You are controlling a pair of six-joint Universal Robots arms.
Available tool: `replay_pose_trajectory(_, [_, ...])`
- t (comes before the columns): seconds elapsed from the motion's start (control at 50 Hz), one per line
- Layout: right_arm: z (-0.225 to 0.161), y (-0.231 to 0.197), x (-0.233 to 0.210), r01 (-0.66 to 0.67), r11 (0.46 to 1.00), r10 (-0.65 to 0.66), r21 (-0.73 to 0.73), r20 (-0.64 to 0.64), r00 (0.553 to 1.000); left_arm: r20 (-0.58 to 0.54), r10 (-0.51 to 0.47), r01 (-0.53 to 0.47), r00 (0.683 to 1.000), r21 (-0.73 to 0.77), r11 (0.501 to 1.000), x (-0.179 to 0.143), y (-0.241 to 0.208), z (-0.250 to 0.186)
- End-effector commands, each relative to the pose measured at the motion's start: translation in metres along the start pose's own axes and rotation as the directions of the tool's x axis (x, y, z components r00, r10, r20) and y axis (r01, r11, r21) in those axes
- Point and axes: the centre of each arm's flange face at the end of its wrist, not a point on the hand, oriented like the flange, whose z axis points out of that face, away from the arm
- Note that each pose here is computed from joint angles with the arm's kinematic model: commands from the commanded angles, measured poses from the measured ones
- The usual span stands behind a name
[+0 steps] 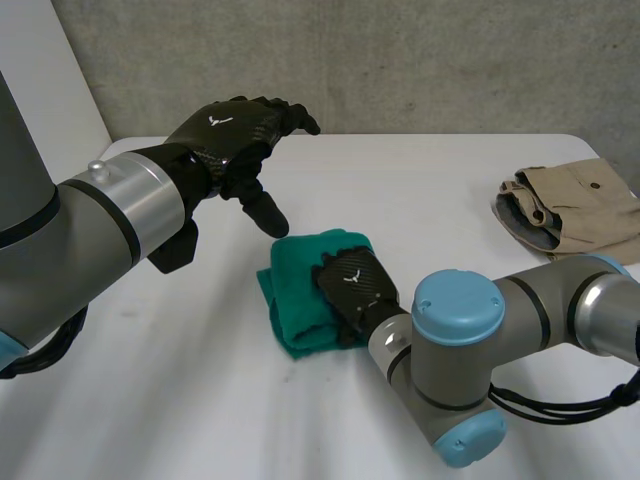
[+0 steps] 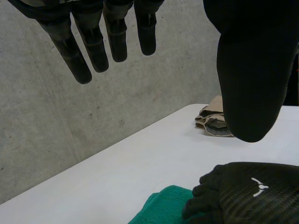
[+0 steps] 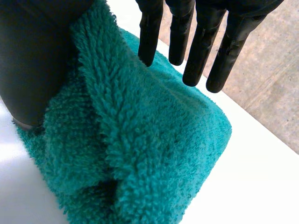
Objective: Fold the laundry.
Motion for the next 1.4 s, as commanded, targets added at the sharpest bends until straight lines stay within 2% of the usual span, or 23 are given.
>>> replay_pose_trajectory(0.02, [0.009, 0.002, 0.0, 0.013, 1.0, -0.013, 0.003, -0.004, 1.0, 0.0, -0.002, 0.002, 1.0, -0.001, 1.0, 0.0, 0.0, 0.0])
replay_pose_trajectory(0.16, [0.01, 0.002, 0.005, 0.01, 1.0, -0.01, -0.006, -0.015, 1.0, 0.001, -0.002, 0.002, 1.0, -0.004, 1.0, -0.001, 0.001, 0.001])
replay_pose_trajectory(0.32, [0.007, 0.019, 0.058, 0.013, 0.993, -0.025, -0.12, -0.093, 0.995, 0.003, -0.004, 0.004, 1.0, -0.005, 1.0, -0.001, 0.002, 0.001])
replay_pose_trajectory(0.46, [0.001, 0.034, 0.123, 0.04, 0.985, -0.071, -0.167, -0.185, 0.98, 0.004, -0.005, 0.005, 1.0, -0.01, 1.0, -0.002, 0.003, 0.002])
replay_pose_trajectory(0.64, [-0.002, 0.048, 0.191, 0.127, 0.972, -0.178, -0.197, -0.265, 0.948, 0.004, -0.014, 0.015, 1.0, -0.026, 1.0, -0.002, 0.009, 0.004])
replay_pose_trajectory(0.76, [0.014, 0.048, 0.202, 0.239, 0.962, -0.262, -0.131, -0.206, 0.943, 0.006, -0.023, 0.023, 1.0, -0.035, 0.999, -0.003, 0.012, 0.006])
replay_pose_trajectory(0.84, [0.03, 0.034, 0.214, 0.335, 0.94, -0.34, -0.059, -0.205, 0.918, 0.006, -0.025, 0.025, 1.0, -0.043, 0.999, -0.003, 0.015, 0.008])
replay_pose_trajectory(0.92, [0.049, 0.006, 0.244, 0.408, 0.913, -0.385, 0.019, -0.295, 0.875, 0.007, -0.025, 0.026, 1.0, -0.04, 0.999, -0.004, 0.016, 0.009])
replay_pose_trajectory(0.94, [0.053, -0.01, 0.26, 0.438, 0.898, -0.396, 0.05, -0.345, 0.851, 0.008, -0.027, 0.027, 1.0, -0.038, 0.999, -0.004, 0.016, 0.009])
replay_pose_trajectory(1.08, [0.054, -0.051, 0.337, 0.476, 0.867, -0.336, 0.146, -0.535, 0.775, 0.031, -0.051, 0.052, 0.998, -0.043, 0.998, -0.012, 0.018, 0.01])
replay_pose_trajectory(1.12, [0.051, -0.054, 0.351, 0.468, 0.869, -0.311, 0.159, -0.56, 0.768, 0.034, -0.054, 0.056, 0.998, -0.042, 0.998, -0.013, 0.018, 0.011])
replay_pose_trajectory(1.26, [0.036, -0.017, 0.395, 0.403, 0.91, -0.271, 0.101, -0.59, 0.761, 0.034, -0.053, 0.054, 0.998, -0.038, 0.998, -0.013, 0.019, 0.011])
replay_pose_trajectory(1.4, [0.018, 0.057, 0.415, 0.3, 0.954, -0.251, 0.001, -0.549, 0.798, 0.035, -0.056, 0.057, 0.998, -0.048, 0.997, -0.014, 0.025, 0.014])
